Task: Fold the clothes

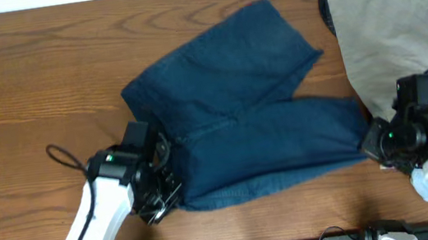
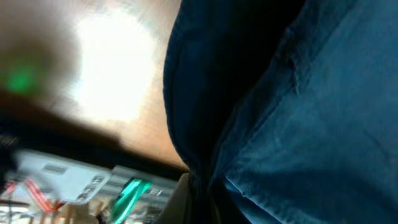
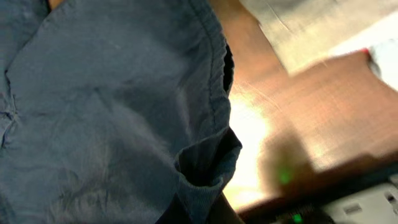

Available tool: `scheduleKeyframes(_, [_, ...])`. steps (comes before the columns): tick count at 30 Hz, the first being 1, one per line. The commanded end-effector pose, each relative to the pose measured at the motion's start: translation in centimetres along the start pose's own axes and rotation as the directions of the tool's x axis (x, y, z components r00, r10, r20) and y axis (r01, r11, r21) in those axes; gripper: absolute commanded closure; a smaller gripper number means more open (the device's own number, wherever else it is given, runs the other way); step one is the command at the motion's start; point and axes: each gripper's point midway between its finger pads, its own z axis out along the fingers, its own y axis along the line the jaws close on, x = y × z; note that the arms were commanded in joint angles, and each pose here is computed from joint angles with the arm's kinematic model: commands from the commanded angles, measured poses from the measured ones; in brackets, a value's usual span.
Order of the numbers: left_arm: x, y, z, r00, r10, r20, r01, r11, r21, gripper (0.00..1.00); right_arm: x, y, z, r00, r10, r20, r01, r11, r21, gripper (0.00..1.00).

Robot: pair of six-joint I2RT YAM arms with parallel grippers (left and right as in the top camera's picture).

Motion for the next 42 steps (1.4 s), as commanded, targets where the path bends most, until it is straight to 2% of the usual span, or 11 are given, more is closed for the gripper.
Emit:
scheduleKeyframes(1, [0.8, 1.4, -1.5, 0.997, 0.051, 0.063, -0.050, 0.999, -0.009, 0.94, 0.4, -1.0, -1.5, 0.999, -0.023, 0.040, 0.022, 1.000, 0.017, 0.99])
scheduleKeyframes(4, [1.4, 3.0, -2.7, 0.991, 0.050, 0.124, -0.048, 0.999, -0.012, 0.94, 1.5, -1.7, -2.2, 0.999, -0.026, 0.029, 0.026, 0.999, 0.023, 0.99])
scheduleKeyframes(7, [0.5, 3.3, -4.0, 0.967, 0.057, 0.248, -0.067, 0.997, 0.035, 0.94, 1.3, -1.4, -3.1, 0.998, -0.030, 0.063, 0.029, 1.000, 0.004, 0.99])
scheduleKeyframes(12, [-3.2, 1.5, -6.9, 0.863, 0.034, 0.504, -0.114, 0.985, 0.130, 0.94, -3.3, 2.3, -5.2, 0.960, -0.103, 0.260, 0.138, 0.983, -0.119, 0.99])
scheduleKeyframes(15, [-5.0, -0.5, -8.2, 0.812, 0.011, 0.584, -0.141, 0.974, 0.178, 0.94, -6.1, 6.2, -5.9, 0.920, -0.155, 0.361, 0.246, 0.943, -0.224, 0.99])
scheduleKeyframes(21, [-8.5, -3.9, -8.8, 0.771, -0.052, 0.635, -0.131, 0.963, 0.237, 0.94, -9.8, 11.7, -4.7, 0.879, -0.196, 0.435, 0.349, 0.886, -0.306, 0.99])
scheduleKeyframes(30, [-14.7, -3.9, -8.2, 0.724, -0.240, 0.647, 0.059, 0.956, 0.288, 0.94, -12.2, 18.7, -0.4, 0.832, -0.278, 0.479, 0.472, 0.809, -0.350, 0.99])
scheduleKeyframes(37, [-19.4, -5.8, -7.8, 0.670, -0.297, 0.680, 0.070, 0.938, 0.340, 0.93, -14.4, 23.4, 4.0, 0.792, -0.290, 0.538, 0.532, 0.760, -0.374, 0.98])
scheduleKeyframes(38, [-20.3, -6.0, -7.8, 0.655, -0.309, 0.689, 0.074, 0.934, 0.348, 0.90, -14.8, 24.5, 4.3, 0.775, -0.285, 0.564, 0.551, 0.742, -0.382, 0.88])
scheduleKeyframes(41, [-23.0, -6.6, -7.6, 0.627, -0.350, 0.696, 0.079, 0.917, 0.390, 0.43, -15.2, 27.3, 6.1, 0.739, -0.278, 0.614, 0.595, 0.696, -0.401, 0.11])
scheduleKeyframes(42, [-23.5, -6.6, -7.3, 0.635, -0.359, 0.684, 0.083, 0.912, 0.401, 0.31, -15.1, 27.5, 6.9, 0.743, -0.282, 0.607, 0.593, 0.697, -0.402, 0.01])
